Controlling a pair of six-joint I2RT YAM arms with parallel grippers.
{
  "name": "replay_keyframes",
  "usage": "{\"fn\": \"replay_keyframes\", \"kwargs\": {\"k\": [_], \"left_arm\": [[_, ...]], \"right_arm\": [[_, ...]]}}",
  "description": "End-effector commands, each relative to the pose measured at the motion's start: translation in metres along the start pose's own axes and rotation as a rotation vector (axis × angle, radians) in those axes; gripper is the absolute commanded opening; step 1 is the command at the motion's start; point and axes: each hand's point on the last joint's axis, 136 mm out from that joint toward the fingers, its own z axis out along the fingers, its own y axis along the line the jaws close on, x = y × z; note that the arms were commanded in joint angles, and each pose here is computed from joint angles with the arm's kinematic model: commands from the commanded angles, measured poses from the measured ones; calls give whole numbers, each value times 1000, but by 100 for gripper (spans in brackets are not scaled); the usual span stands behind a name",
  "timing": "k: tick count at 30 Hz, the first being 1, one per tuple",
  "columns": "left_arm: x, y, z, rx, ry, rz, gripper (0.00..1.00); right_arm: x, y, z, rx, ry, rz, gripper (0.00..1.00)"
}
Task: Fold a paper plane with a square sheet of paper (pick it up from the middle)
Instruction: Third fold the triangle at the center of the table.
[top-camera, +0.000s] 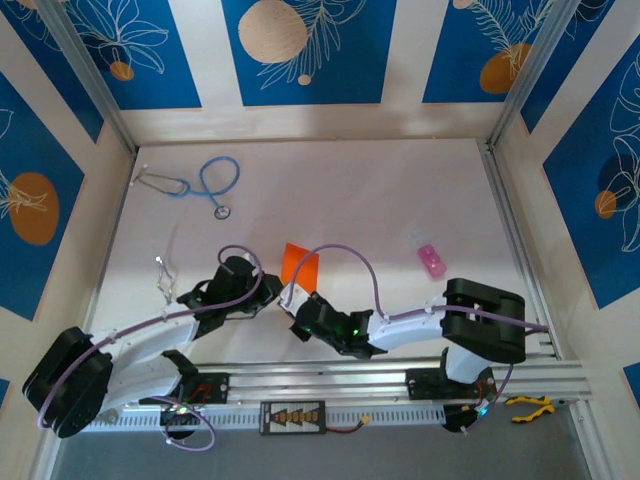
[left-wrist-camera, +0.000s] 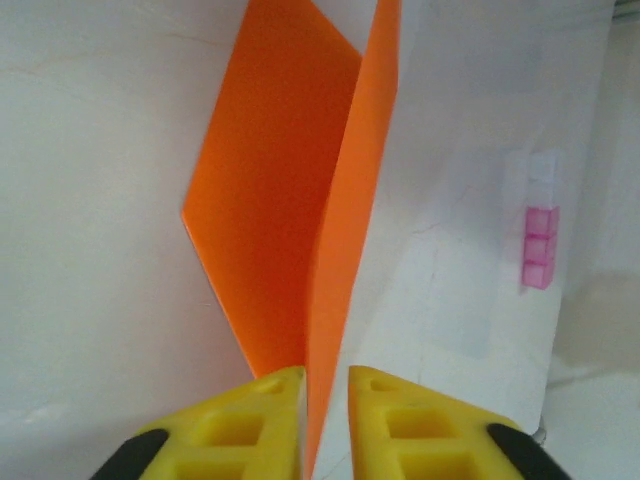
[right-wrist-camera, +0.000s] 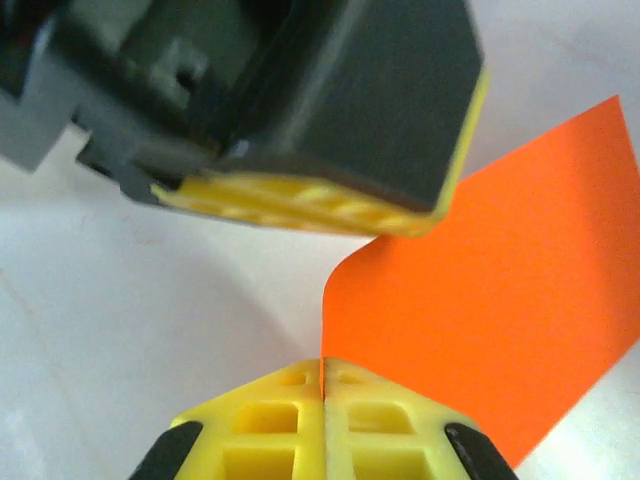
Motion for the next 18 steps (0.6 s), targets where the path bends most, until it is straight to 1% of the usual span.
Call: {"fn": "replay_keyframes", "kwargs": {"k": [1,4,6,10,15,18], "left_arm": [[-12,-4,-11,-46,-41,65,26],[-19,-8,-17,-68,-54,114,31],[-22,-12,-17,-69,-49,136,32],[-23,-21,-8,-48,-2,158,32],[-19,-34,17,-33,97,199,27],[-16,-35,35,-51,151,220,21]], "right_arm": [[6,13,-7,-159,16,73,0],[14,17,-14,-306,55,189,0],[17,17,-19,-402,83,278,0],[19,17,-25,-508,126,360,1],[19,16,-24,-575,168,430,1],[15,19,-24,-614,179,452,1]]}}
